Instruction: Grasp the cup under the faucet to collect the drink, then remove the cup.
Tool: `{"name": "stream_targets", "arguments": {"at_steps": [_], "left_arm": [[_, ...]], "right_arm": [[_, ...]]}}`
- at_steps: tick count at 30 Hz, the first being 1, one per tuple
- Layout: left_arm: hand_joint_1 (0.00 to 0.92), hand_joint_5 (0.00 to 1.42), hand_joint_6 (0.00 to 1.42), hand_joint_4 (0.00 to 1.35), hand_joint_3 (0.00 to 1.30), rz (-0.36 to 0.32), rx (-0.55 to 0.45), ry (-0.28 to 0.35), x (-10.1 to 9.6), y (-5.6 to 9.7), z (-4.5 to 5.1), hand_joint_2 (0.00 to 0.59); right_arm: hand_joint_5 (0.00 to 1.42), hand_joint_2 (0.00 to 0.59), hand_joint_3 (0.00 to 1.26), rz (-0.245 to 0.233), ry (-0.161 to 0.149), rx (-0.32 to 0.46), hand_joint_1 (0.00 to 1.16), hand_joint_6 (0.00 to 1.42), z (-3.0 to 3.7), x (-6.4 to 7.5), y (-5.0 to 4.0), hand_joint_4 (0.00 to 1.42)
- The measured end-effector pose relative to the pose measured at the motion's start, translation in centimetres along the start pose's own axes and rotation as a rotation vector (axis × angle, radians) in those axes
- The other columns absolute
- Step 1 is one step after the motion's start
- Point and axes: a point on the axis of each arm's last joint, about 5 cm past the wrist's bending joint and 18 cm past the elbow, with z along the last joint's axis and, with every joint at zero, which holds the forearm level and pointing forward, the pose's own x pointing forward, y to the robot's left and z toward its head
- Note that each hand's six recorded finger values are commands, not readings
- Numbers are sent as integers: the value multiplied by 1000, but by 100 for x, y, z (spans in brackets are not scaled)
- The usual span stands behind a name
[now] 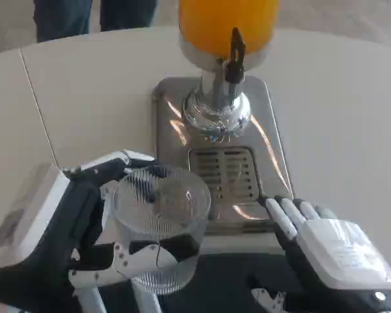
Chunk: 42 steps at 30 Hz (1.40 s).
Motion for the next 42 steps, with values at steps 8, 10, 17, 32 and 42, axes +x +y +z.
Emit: {"name": "stream_targets", "arguments": {"at_steps": [8, 10, 17, 32, 42], "left_arm": [[467, 1424, 1424, 1204, 1013, 0, -3, 5, -9, -5, -1, 123], [467, 1424, 1424, 1204, 1013, 1, -2, 7, -13, -1, -4, 123], [467, 1424, 1424, 1204, 1013, -5, -5, 20, -44, -7, -4, 123], [467, 1424, 1424, 1204, 1013, 23, -20, -34, 269, -215, -29, 123], [468, 1424, 1424, 1204, 1013, 51, -1, 8, 694, -630, -175, 124]], "right_arm": [[0, 412, 0, 22, 6, -18, 477, 0, 33, 3, 7, 0], [0, 410, 0, 28, 5, -17, 474, 0, 40, 1, 13, 0], [0, 405, 0, 42, 14, -7, 464, 0, 43, -24, 37, 0], [0, 410, 0, 33, 14, 2, 461, 0, 42, -17, 10, 0], [0, 410, 0, 70, 27, -12, 461, 0, 6, -19, -98, 0]]}}
